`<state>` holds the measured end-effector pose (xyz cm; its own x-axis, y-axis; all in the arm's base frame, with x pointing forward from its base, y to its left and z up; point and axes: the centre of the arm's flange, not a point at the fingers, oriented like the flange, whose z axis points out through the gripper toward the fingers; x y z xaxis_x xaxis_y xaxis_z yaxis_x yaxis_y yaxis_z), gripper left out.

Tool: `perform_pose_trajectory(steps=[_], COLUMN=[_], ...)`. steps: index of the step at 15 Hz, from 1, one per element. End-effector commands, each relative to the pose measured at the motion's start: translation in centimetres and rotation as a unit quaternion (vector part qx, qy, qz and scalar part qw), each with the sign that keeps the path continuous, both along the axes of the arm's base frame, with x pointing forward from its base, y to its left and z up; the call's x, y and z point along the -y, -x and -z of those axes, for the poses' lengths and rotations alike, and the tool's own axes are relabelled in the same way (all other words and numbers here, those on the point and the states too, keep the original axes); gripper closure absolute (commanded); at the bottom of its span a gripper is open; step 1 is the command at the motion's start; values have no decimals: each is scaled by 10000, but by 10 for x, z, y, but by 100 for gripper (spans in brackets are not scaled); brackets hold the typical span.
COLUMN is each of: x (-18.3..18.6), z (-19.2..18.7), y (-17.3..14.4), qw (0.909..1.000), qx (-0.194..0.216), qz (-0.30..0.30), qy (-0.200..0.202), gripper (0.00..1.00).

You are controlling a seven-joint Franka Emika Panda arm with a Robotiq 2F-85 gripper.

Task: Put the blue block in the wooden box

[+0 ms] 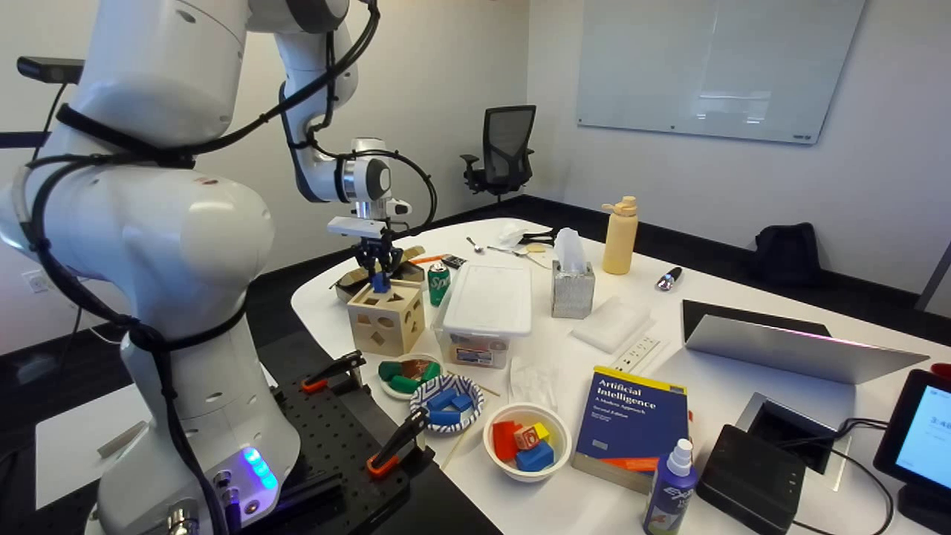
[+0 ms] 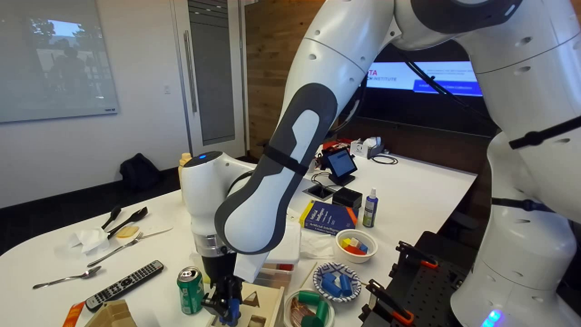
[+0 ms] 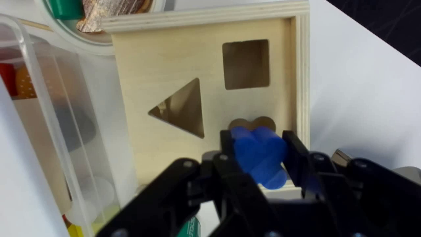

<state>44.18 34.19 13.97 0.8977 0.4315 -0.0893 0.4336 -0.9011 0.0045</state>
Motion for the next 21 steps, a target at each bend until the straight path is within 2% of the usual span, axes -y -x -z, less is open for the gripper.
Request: perform_pose_trajectory(steps=[1,21], x=[-2,6], z=[6,13], y=[-3,3], qw=[9999,9997], qx=[14,-158], qz=[12,-28], qy=[109,161], gripper=[84,84])
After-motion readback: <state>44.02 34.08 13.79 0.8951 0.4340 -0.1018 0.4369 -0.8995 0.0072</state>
